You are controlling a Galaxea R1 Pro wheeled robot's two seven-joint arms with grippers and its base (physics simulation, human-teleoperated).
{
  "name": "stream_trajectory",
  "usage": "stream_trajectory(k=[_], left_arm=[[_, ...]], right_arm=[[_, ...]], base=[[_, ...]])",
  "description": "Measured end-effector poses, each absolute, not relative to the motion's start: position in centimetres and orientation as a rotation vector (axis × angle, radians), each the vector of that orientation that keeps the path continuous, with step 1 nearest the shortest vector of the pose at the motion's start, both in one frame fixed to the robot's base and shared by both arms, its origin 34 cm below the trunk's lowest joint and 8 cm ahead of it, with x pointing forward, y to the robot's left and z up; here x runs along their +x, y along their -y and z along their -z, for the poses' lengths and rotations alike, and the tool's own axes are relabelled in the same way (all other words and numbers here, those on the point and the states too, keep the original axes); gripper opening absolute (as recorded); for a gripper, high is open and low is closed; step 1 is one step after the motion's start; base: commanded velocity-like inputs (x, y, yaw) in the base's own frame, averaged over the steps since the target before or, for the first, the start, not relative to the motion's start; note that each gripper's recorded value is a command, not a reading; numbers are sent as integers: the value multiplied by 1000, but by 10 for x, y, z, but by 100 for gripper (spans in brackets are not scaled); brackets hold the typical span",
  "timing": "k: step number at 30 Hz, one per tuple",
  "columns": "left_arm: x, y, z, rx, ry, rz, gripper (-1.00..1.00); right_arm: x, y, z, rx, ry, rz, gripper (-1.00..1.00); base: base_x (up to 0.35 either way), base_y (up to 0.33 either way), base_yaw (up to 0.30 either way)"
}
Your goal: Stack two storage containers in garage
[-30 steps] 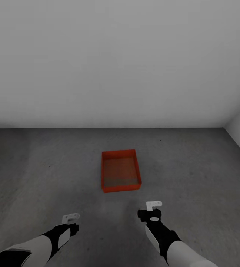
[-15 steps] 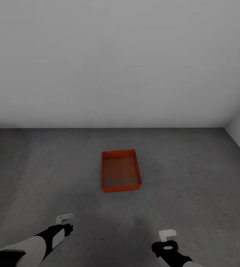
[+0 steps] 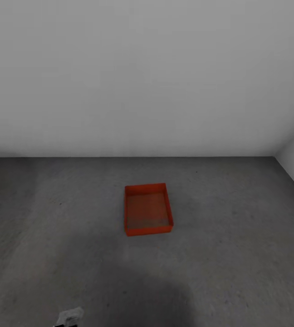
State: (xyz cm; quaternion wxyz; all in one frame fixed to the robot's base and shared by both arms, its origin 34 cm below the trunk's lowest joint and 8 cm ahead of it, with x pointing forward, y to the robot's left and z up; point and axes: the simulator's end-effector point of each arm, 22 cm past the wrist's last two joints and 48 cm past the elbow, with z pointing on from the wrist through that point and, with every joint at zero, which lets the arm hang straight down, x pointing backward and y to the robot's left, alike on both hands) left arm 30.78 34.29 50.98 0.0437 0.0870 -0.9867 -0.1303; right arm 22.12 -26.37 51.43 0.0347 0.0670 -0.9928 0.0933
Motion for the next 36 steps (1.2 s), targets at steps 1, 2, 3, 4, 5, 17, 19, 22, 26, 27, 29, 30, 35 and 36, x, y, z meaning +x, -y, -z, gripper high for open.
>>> stream_trajectory(k=[1, 2, 3, 4, 5, 17, 19, 22, 26, 27, 29, 30, 35, 36], left_arm=[[296, -342, -510, 259, 3004, 397, 100], [276, -341, -512, 253, 2980, 395, 100], [267, -341, -513, 248, 2969, 394, 100], [250, -340, -514, 243, 2949, 394, 100], [236, -340, -516, 238, 2933, 392, 100], [214, -339, -521, 233, 2947, 387, 100], [216, -340, -521, 227, 2955, 387, 100], [219, -339, -521, 228, 2961, 387, 100], [220, -339, -522, 233, 2965, 387, 100], [221, -339, -522, 232, 2967, 387, 100], [223, -340, -522, 230, 2971, 388, 100], [224, -340, -522, 229, 2973, 388, 100], [227, -340, -523, 233, 2981, 388, 100], [228, -340, -523, 234, 2982, 388, 100]], right_arm=[[218, 264, -515, 205, 3051, -287, 100], [213, 267, -516, 200, 3049, -291, 100], [211, 269, -517, 198, 3049, -295, 100], [209, 275, -517, 195, 3047, -305, 100], [208, 280, -518, 193, 3046, -314, 100], [176, 280, -524, 184, 3024, -253, 100], [166, 275, -526, 183, 3016, -220, 100], [156, 263, -527, 178, 3009, -143, 100], [151, 250, -528, 172, 3006, -63, 100], [149, 247, -528, 171, 3005, -45, 100], [147, 245, -529, 169, 3004, -29, 100], [146, 244, -529, 169, 3005, -26, 100], [147, 246, -530, 170, 3010, -21, 100], [147, 246, -530, 169, 3011, -20, 100]], base=[[0, 0, 0], [0, 0, 0], [0, 0, 0], [0, 0, 0], [0, 0, 0], [0, 0, 0], [0, 0, 0], [0, 0, 0], [0, 0, 0], [0, 0, 0], [0, 0, 0], [0, 0, 0], [0, 0, 0], [0, 0, 0]])
